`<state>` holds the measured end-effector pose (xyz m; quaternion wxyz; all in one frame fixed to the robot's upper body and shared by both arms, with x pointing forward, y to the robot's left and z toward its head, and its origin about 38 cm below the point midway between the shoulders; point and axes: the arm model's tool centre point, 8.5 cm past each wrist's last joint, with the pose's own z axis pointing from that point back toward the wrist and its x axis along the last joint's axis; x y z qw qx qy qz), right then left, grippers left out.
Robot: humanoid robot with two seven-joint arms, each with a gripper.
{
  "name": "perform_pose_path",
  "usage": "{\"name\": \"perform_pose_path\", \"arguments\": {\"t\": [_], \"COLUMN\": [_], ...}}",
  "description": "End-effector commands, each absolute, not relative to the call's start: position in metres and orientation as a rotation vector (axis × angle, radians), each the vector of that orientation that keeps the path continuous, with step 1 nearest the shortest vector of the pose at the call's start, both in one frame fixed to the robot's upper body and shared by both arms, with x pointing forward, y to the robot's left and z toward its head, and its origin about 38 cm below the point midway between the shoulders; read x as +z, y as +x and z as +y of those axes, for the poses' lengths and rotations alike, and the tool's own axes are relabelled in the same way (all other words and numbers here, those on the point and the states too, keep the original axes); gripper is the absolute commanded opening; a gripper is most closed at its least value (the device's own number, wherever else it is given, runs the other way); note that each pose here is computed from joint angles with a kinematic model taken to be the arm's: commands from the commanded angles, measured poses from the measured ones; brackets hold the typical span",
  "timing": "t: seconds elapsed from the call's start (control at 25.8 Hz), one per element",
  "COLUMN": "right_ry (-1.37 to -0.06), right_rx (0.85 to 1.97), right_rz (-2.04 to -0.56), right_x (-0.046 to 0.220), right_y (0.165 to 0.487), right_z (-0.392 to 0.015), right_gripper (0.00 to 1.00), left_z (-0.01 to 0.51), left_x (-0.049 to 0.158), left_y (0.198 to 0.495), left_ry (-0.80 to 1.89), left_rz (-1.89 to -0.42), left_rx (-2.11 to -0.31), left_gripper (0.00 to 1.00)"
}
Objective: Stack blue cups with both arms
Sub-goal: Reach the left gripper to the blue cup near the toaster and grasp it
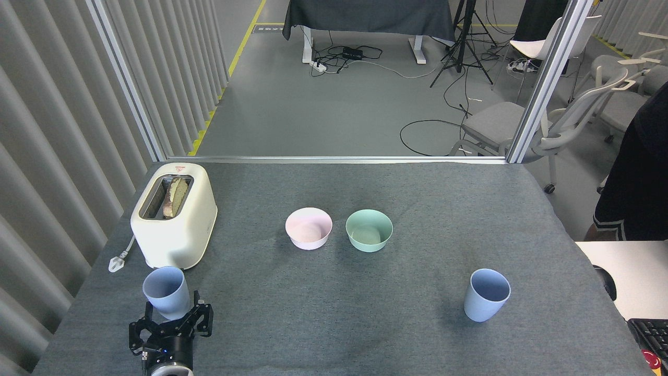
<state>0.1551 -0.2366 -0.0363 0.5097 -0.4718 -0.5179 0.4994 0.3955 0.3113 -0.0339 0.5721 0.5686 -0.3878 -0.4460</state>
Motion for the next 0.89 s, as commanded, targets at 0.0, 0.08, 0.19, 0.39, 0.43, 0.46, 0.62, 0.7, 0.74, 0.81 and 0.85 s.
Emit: {"name": "perform_pose_path", "arguments": {"t": [0.0, 0.08, 0.19, 0.39, 0.43, 0.46, 0.62, 0.7, 0.74, 0.81, 0.85], "right_ry": [-1.139, -1.139, -1.137, -1.136, -1.137, -1.132, -1.124, -1.124, -1.125, -1.125, -1.127], "right_rx": [1.201, 1.201, 1.201, 1.202, 1.201, 1.203, 1.207, 1.207, 1.207, 1.207, 1.206], "right_rz": [-1.249, -1.249, -1.25, -1.249, -1.25, -1.253, -1.261, -1.261, -1.263, -1.26, -1.26], "right_x": [-0.036, -0.036, -0.036, -0.037, -0.036, -0.037, -0.037, -0.037, -0.036, -0.037, -0.036], "right_y": [0.155, 0.155, 0.155, 0.155, 0.155, 0.155, 0.155, 0.155, 0.155, 0.155, 0.155], "right_z": [-0.237, -0.237, -0.236, -0.236, -0.236, -0.234, -0.23, -0.23, -0.23, -0.23, -0.23], "right_gripper": [1.0, 1.0, 1.0, 1.0, 1.0, 1.0, 1.0, 1.0, 1.0, 1.0, 1.0], "left_z": [0.317, 0.32, 0.327, 0.34, 0.341, 0.342, 0.339, 0.336, 0.331, 0.322, 0.319], "left_x": [-0.033, -0.032, -0.033, -0.032, -0.032, -0.031, -0.03, -0.026, -0.021, -0.011, -0.013], "left_y": [0.404, 0.407, 0.411, 0.414, 0.414, 0.414, 0.415, 0.416, 0.417, 0.418, 0.412], "left_ry": [1.336, 1.338, 1.326, 1.317, 1.317, 1.319, 1.312, 1.315, 1.316, 1.312, 1.301], "left_rz": [-0.895, -0.885, -0.869, -0.853, -0.853, -0.854, -0.875, -0.897, -0.934, -1.013, -1.034], "left_rx": [-1.047, -1.049, -1.03, -0.998, -0.998, -0.997, -0.998, -0.999, -0.999, -1.007, -1.016], "left_gripper": [1.0, 1.0, 1.0, 1.0, 1.0, 1.0, 0.93, 0.82, 0.74, 0.56, 0.53]}}
